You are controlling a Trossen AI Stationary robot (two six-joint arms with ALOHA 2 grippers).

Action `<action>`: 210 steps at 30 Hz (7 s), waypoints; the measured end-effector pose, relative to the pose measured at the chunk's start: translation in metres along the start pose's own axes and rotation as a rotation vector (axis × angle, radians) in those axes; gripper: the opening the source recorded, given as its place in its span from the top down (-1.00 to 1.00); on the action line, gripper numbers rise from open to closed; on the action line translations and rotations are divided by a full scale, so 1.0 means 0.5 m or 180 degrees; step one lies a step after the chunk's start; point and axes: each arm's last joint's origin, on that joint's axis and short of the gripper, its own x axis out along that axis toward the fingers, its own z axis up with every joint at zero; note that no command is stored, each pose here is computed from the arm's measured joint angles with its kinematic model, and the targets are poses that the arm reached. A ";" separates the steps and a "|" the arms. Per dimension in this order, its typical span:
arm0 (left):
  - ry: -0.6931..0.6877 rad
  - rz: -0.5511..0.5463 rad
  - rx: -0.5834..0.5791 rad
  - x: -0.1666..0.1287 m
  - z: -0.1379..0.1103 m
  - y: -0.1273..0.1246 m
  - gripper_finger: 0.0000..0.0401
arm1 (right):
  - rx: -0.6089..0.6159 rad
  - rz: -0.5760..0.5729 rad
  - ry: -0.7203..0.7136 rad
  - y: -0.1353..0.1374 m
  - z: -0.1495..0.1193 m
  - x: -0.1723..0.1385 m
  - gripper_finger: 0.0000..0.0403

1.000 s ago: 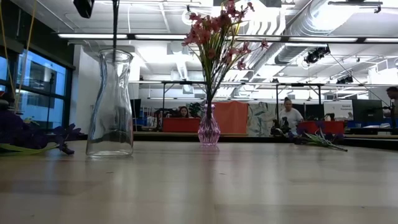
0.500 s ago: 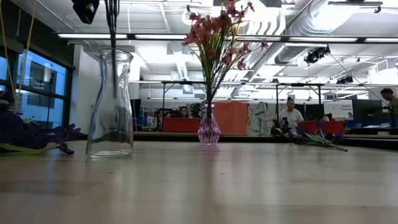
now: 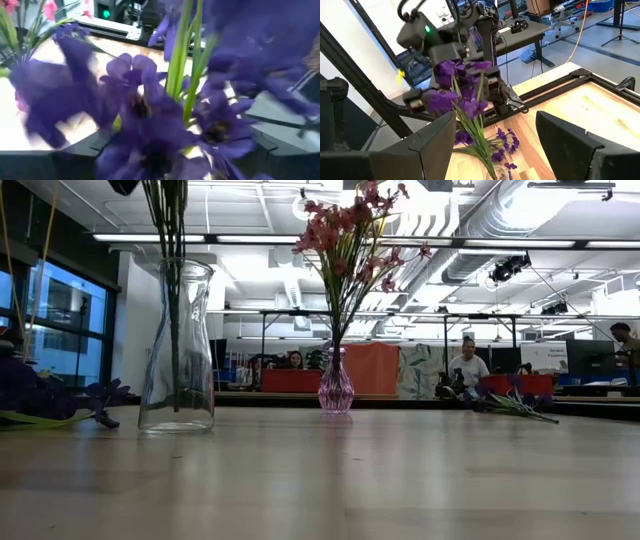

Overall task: Sort flowers into vase by color
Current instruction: Put the middle purple flowers into the transparent vase, then put the top purple flowers into the transparent vase

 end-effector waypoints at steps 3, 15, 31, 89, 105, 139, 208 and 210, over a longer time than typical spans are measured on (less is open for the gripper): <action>0.0027 -0.0092 -0.0094 -0.017 0.028 -0.002 -0.31 | 0.0003 0.0006 -0.0018 -0.001 0.009 -0.013 -0.33; -0.0255 -0.0209 -0.0145 -0.053 0.107 -0.002 -0.39 | -0.0046 0.0012 -0.0037 -0.002 0.020 -0.031 -0.33; -0.0633 0.0672 -0.0154 -0.085 0.224 0.090 -0.39 | 0.0560 -0.0959 0.1109 -0.058 -0.086 -0.068 -0.33; -0.1372 0.0482 -0.0639 -0.056 0.276 0.080 -0.39 | 0.1678 -0.3480 0.1391 -0.526 -0.342 -0.258 0.96; -0.1551 0.0557 -0.0382 -0.117 0.279 0.093 -0.39 | 0.0232 -0.0661 -0.1735 -0.247 0.020 -0.384 0.99; -0.1393 0.0020 -0.0581 -0.138 0.270 0.092 -0.39 | -0.0355 0.0769 -0.1845 -0.093 -0.227 0.187 1.00; -0.1459 0.0100 -0.0501 -0.139 0.273 0.093 -0.39 | -0.0098 0.0718 -0.1637 -0.095 -0.252 0.273 1.00; -0.1459 0.0100 -0.0501 -0.139 0.273 0.093 -0.39 | -0.0091 0.0693 -0.1603 -0.097 -0.254 0.275 1.00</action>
